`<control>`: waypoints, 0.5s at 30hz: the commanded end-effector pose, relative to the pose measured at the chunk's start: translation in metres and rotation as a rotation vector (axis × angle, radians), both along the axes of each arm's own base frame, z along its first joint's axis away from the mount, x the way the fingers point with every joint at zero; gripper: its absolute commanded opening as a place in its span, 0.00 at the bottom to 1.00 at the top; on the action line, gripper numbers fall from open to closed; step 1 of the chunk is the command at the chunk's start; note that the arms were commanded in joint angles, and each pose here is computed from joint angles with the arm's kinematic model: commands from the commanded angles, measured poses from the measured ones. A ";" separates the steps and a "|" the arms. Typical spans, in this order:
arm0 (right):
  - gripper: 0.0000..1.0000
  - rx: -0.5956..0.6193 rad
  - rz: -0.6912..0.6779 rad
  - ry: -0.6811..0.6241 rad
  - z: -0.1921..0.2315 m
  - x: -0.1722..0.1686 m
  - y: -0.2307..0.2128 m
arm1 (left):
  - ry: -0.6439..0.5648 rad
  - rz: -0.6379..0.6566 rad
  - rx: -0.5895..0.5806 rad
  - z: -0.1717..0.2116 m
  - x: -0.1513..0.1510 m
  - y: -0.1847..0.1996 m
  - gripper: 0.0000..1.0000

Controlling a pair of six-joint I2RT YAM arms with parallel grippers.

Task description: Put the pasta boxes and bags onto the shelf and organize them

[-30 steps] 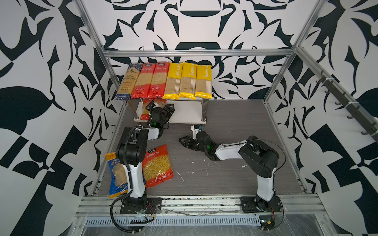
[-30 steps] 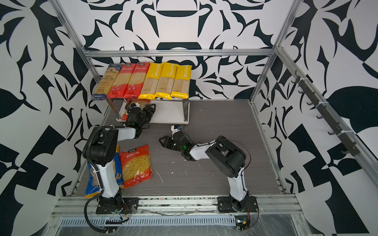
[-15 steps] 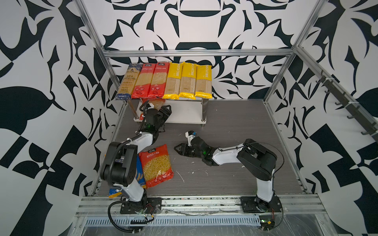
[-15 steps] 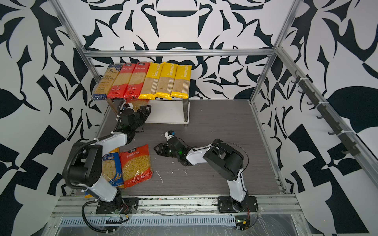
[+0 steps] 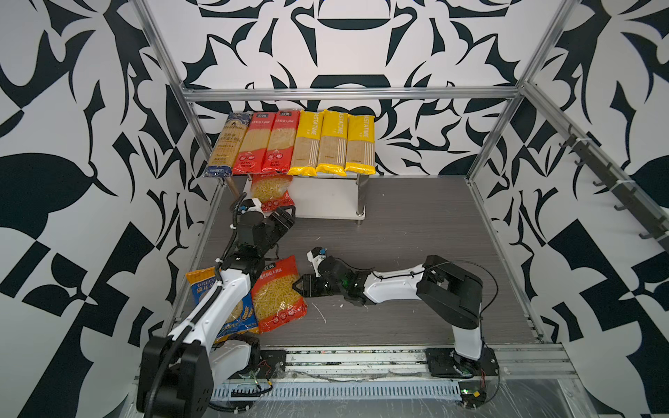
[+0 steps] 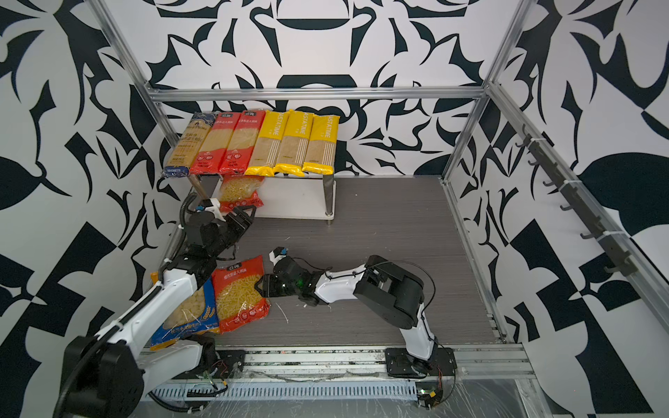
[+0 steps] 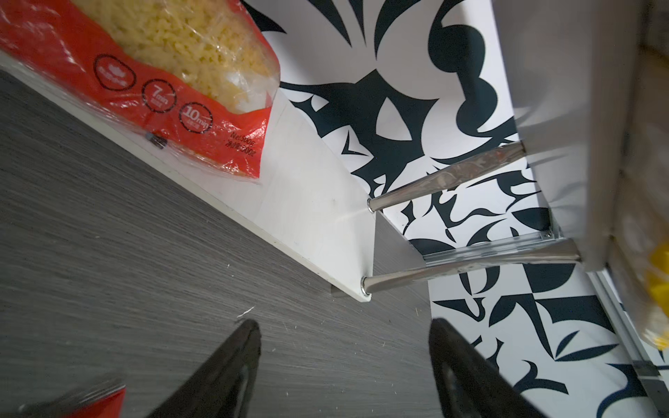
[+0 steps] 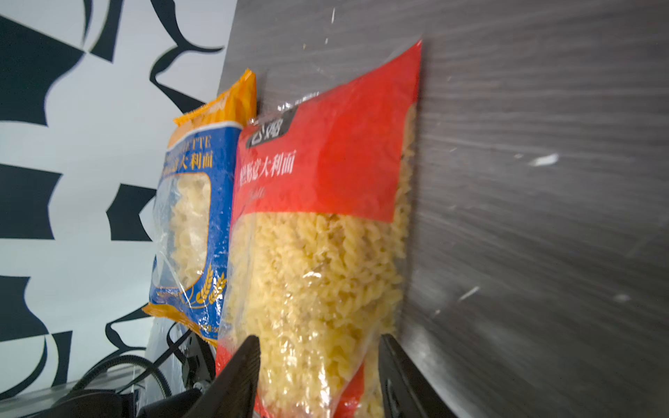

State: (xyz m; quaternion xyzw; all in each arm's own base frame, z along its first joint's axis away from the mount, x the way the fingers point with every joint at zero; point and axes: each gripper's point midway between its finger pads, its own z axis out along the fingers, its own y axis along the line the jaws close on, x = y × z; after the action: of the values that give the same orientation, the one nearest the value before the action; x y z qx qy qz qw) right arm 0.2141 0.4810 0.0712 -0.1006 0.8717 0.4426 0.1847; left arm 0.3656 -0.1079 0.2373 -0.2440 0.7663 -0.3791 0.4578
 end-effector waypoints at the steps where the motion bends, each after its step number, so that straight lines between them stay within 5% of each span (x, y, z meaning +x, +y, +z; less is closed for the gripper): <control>1: 0.56 -0.029 0.022 -0.015 0.000 -0.005 0.009 | 0.073 -0.021 0.065 -0.019 -0.024 0.004 0.78; 10: 0.53 -0.016 0.068 0.008 -0.006 -0.021 0.035 | 0.080 -0.025 0.109 -0.019 -0.056 0.012 0.78; 15: 0.38 -0.003 0.067 0.014 -0.005 -0.020 0.041 | 0.091 -0.028 0.114 -0.023 -0.062 0.014 0.78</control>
State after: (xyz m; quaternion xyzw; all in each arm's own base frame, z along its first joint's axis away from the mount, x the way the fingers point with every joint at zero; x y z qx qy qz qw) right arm 0.1969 0.5085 0.0481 -0.1205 0.8818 0.4275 0.1589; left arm 0.3116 -0.0964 0.2270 -0.2264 0.7970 -0.3444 0.4414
